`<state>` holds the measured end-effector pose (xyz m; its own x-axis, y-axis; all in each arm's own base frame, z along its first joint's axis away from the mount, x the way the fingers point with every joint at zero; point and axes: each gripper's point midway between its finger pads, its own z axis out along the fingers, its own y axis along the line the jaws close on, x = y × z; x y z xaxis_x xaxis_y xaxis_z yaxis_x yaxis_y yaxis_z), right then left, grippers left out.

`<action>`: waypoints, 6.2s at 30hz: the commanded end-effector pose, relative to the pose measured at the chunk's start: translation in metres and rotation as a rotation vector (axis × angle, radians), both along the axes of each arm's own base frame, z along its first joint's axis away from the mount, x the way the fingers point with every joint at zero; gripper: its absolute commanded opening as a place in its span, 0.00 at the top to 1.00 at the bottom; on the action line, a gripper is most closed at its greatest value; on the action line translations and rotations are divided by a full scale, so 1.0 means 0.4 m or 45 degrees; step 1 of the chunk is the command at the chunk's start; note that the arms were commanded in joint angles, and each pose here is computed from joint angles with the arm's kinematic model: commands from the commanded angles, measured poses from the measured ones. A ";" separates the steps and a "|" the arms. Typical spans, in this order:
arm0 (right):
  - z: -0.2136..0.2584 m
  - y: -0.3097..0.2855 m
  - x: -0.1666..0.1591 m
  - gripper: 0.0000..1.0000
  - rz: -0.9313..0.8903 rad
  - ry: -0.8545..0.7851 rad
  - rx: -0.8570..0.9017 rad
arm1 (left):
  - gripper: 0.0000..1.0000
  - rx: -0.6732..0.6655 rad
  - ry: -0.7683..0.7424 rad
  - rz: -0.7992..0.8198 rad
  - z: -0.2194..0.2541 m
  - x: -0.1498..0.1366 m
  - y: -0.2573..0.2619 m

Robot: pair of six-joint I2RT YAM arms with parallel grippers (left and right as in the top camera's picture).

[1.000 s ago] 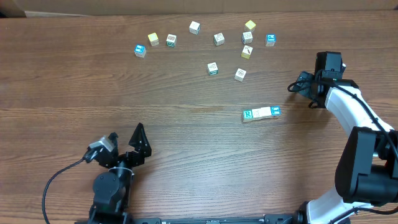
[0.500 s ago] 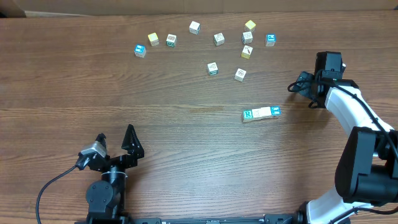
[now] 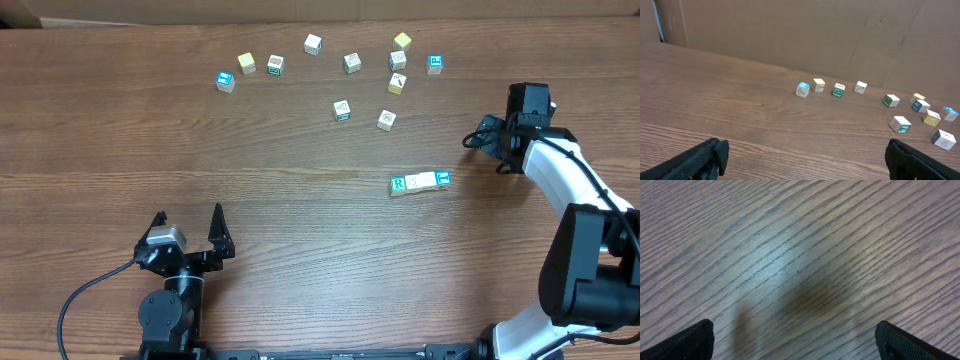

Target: Form a horizontal line

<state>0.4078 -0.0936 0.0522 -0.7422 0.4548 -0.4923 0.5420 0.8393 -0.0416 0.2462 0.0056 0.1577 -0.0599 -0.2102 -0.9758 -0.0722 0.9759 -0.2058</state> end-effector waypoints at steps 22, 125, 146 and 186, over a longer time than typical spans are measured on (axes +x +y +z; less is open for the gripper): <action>0.014 -0.006 0.013 0.00 -0.005 -0.025 -0.010 | 0.01 0.046 -0.007 -0.007 0.002 -0.001 0.000; 0.758 0.235 -0.545 0.00 0.572 -2.115 -0.157 | 0.00 0.046 -0.007 -0.007 0.002 -0.001 0.000; 0.503 0.226 -0.438 0.00 0.550 -1.801 -0.024 | 0.00 0.046 -0.007 -0.006 0.002 -0.001 0.000; 0.300 0.198 -0.405 0.00 0.696 -1.286 -0.391 | 0.00 0.046 -0.007 -0.006 0.002 -0.001 0.000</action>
<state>0.2456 -0.0137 0.1753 -0.0126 -0.0343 -0.9993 0.0120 0.9993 -0.0345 0.2462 0.0056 0.1577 -0.0610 -0.1957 -0.9788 -0.0713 0.9789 -0.1913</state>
